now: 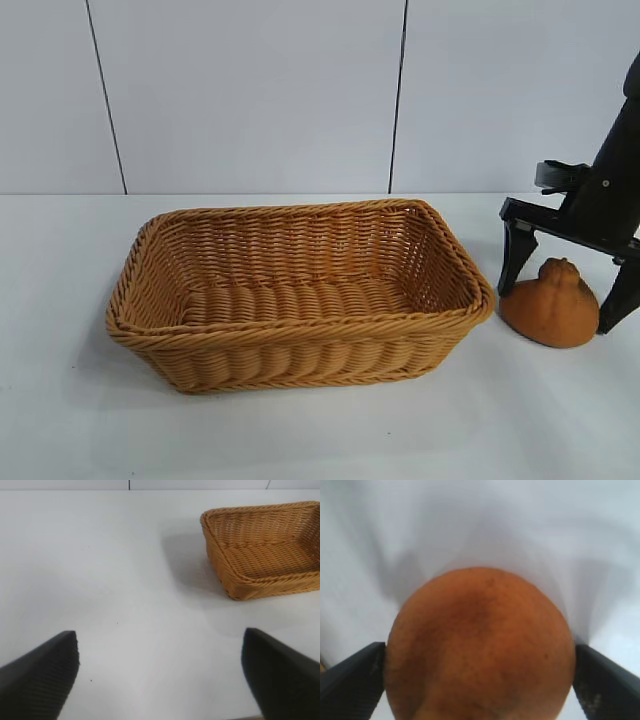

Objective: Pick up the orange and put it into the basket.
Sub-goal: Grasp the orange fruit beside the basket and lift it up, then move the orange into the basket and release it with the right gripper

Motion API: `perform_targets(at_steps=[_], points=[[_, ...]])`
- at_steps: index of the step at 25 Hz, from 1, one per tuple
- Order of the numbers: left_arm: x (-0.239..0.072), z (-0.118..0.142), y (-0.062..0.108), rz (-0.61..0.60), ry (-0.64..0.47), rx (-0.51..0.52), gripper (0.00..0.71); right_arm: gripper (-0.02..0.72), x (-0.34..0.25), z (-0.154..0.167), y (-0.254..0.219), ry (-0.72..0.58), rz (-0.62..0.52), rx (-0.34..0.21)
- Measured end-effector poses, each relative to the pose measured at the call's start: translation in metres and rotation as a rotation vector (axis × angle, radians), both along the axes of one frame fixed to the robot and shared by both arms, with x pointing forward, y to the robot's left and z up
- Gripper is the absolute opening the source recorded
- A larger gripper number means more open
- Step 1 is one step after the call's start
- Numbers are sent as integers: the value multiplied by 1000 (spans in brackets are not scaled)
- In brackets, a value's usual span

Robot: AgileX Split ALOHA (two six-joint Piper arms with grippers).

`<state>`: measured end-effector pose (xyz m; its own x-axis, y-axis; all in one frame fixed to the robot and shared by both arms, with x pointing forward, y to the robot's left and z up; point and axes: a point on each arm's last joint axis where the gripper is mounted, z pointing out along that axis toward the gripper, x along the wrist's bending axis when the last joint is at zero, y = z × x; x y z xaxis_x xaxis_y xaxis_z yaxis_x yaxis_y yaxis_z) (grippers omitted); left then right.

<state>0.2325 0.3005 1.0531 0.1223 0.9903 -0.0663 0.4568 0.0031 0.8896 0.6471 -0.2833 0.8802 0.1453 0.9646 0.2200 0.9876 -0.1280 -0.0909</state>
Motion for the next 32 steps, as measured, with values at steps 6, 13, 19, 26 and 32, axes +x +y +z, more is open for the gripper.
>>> perform_targets(at_steps=[6,13,19,26,32], points=[[0,0,0,0,0,0,630,242,-2,1,-1,12,10,-6],[0,0,0,0,0,0,630,82,-4,39,0,-68,39,-7],[0,0,0,0,0,0,630,82,-16,110,1,-222,50,-7],[0,0,0,0,0,0,630,82,-36,167,3,-354,54,-2],[0,0,0,0,0,0,630,82,-47,193,15,-420,45,71]])
